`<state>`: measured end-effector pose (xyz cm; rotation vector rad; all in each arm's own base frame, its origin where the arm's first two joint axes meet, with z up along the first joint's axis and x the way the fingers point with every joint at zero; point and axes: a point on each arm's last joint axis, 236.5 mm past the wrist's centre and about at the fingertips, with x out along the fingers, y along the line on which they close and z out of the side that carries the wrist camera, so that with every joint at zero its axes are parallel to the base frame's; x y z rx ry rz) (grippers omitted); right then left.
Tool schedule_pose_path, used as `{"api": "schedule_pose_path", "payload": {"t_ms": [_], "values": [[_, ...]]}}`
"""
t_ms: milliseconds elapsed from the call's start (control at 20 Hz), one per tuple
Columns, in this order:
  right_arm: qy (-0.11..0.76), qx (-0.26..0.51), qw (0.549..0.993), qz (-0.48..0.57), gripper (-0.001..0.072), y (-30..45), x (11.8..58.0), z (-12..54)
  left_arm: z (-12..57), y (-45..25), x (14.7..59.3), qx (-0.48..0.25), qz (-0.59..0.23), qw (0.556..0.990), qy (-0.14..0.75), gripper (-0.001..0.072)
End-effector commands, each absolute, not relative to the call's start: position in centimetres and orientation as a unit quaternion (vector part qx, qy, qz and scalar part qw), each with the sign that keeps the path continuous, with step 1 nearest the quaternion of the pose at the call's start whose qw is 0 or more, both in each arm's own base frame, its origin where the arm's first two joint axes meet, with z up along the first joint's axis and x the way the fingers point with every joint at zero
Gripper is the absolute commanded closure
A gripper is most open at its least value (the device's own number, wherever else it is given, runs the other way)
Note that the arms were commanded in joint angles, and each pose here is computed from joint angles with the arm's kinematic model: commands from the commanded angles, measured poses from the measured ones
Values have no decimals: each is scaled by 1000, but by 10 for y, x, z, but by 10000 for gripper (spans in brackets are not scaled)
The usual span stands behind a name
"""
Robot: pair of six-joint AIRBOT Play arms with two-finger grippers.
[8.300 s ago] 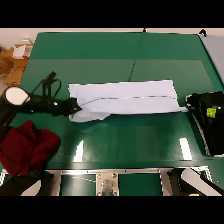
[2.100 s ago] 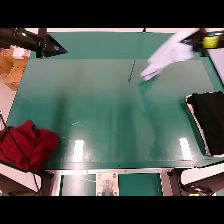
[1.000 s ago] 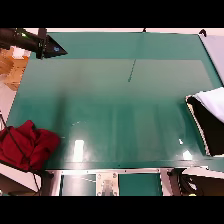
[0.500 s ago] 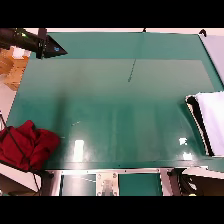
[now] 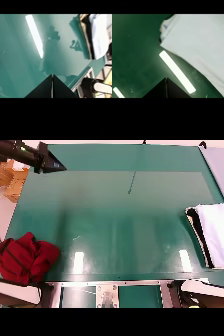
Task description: Fold the shirts.
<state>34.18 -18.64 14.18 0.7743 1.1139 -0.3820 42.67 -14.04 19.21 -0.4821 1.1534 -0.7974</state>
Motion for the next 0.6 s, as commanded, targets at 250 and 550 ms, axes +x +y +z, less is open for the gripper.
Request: {"api": "schedule_pose_path", "payload": {"t_ms": [250,550], "values": [[558,229,797,10,700,8,286,76,120,-143,293,-186,-290,771,535,682],[564,226,791,66,699,67,239,30,77,-141,231,-190,-274,769,545,681]]}}
